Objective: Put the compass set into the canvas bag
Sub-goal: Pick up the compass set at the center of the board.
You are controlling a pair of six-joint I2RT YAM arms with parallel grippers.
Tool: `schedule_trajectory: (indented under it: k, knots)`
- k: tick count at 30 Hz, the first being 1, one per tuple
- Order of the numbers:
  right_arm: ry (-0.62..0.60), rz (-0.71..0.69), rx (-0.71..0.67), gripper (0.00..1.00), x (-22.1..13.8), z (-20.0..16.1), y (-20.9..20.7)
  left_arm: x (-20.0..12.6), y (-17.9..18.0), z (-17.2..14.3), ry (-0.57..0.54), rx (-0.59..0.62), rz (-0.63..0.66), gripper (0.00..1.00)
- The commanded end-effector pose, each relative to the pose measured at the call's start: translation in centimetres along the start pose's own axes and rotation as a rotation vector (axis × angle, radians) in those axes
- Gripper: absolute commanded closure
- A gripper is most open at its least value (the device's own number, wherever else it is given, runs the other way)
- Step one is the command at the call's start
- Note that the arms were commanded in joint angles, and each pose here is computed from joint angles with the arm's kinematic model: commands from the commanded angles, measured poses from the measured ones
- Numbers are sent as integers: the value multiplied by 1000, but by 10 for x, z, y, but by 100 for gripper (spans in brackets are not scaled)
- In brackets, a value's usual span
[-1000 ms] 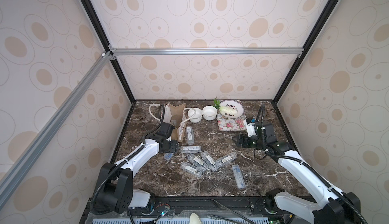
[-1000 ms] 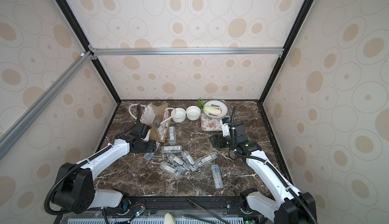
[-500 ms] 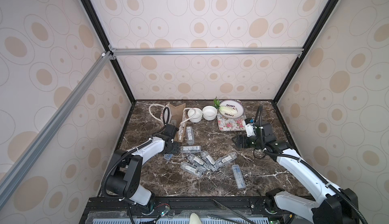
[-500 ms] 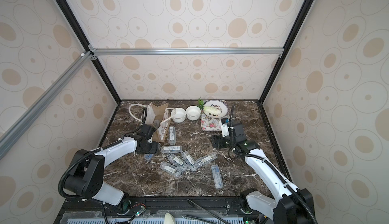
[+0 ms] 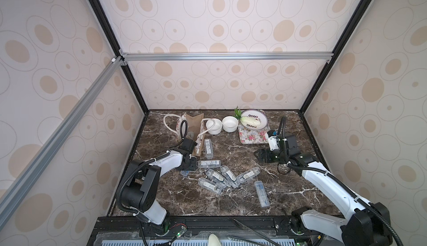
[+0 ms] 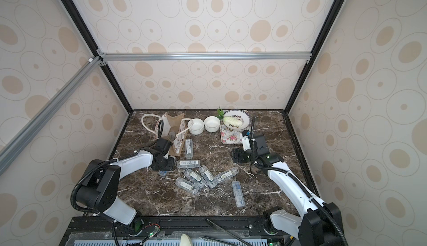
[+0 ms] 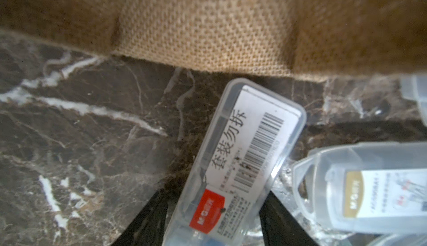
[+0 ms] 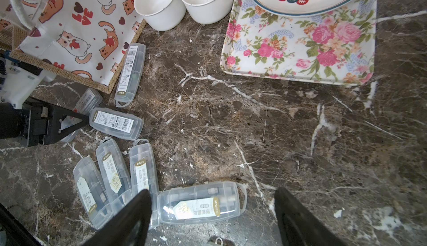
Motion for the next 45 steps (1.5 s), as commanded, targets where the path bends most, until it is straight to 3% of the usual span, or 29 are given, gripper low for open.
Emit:
schedule_trajectory:
  k: [1, 16, 32, 37, 45]
  knots:
    - [5, -10, -12, 15, -1, 1, 1, 9, 4, -20, 86, 16, 26, 41]
    - [-4, -3, -1, 15, -4, -3, 1, 3, 2, -39, 118, -18, -20, 59]
    - [-18, 13, -13, 15, -6, -1, 3, -75, -4, -35, -52, -101, -80, 66]
    - [-20, 12, -11, 15, -6, 0, 4, -124, -2, -7, -175, -82, -74, 66]
    - [-15, 13, -10, 15, -7, 4, 5, -208, -12, 66, -333, 37, -22, 67]
Point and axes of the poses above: each gripper's point midway between its finger pads, its own x axis out along the fingers, its own y axis along the line the jaws close on, z = x × y, the point moved 7 cm from there along -x, back along the fingers, and after that the axes turned 1 degree about -x, right-handed, at the moved point
